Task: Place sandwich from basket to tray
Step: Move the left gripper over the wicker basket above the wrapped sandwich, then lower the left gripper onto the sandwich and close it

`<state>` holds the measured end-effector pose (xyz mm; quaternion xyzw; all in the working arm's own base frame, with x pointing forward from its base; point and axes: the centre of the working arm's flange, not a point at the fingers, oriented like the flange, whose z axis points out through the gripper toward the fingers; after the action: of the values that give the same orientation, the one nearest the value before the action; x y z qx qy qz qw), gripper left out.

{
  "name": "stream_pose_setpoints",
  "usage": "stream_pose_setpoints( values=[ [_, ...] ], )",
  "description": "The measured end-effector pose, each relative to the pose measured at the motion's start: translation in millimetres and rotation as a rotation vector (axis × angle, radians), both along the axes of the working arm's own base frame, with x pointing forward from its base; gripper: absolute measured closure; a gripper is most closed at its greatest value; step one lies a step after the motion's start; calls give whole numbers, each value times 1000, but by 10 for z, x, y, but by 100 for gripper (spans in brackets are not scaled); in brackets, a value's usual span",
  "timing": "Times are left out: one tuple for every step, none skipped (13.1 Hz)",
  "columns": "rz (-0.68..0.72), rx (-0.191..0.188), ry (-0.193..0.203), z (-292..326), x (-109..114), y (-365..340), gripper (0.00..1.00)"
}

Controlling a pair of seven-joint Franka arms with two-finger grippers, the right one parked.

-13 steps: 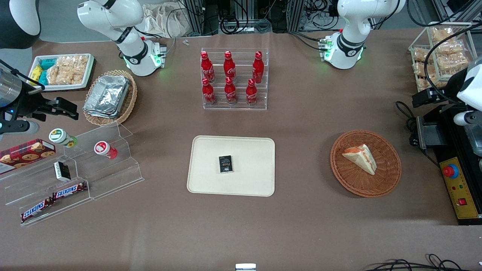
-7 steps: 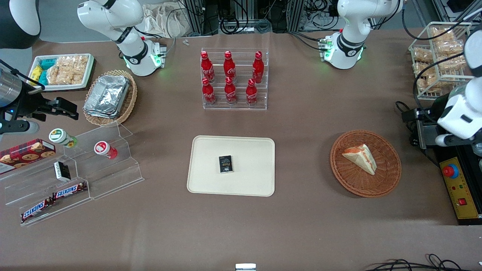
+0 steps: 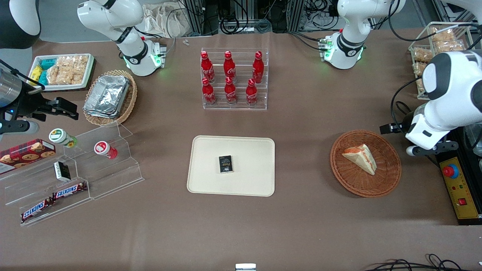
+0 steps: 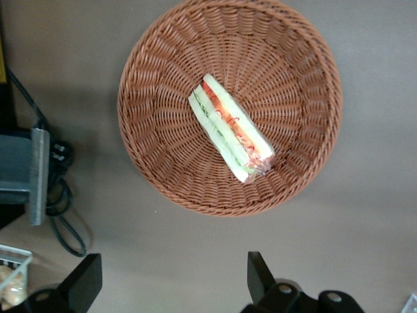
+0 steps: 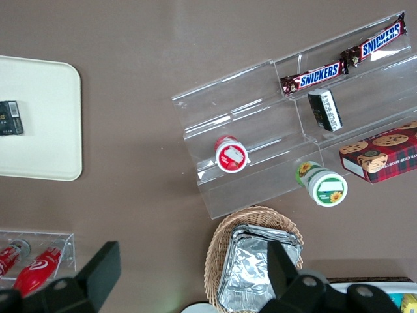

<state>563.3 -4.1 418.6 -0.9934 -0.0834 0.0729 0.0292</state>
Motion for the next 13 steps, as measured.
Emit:
stream_pose_setpoints(
  values=[
    [31, 3, -15, -143, -13, -5, 0],
    [77, 3, -29, -285, -31, -12, 0],
    [146, 3, -33, -426, -57, -20, 0],
    [212, 8, -28, -555, -76, -25, 0],
    [273, 12, -28, -667, -69, -29, 0],
    [332, 12, -34, -769, -44, -35, 0],
    [391, 14, -45, -860, -13, -46, 0],
    [447, 15, -59, -933, 21, -55, 0],
    [497, 16, -73, -997, 52, -63, 0],
    [534, 17, -83, -1049, 76, -73, 0],
    [568, 16, -96, -1088, 100, -81, 0],
    [598, 15, -106, -1115, 120, -89, 0],
    [620, 15, -112, -1133, 137, -102, 0]
  ],
)
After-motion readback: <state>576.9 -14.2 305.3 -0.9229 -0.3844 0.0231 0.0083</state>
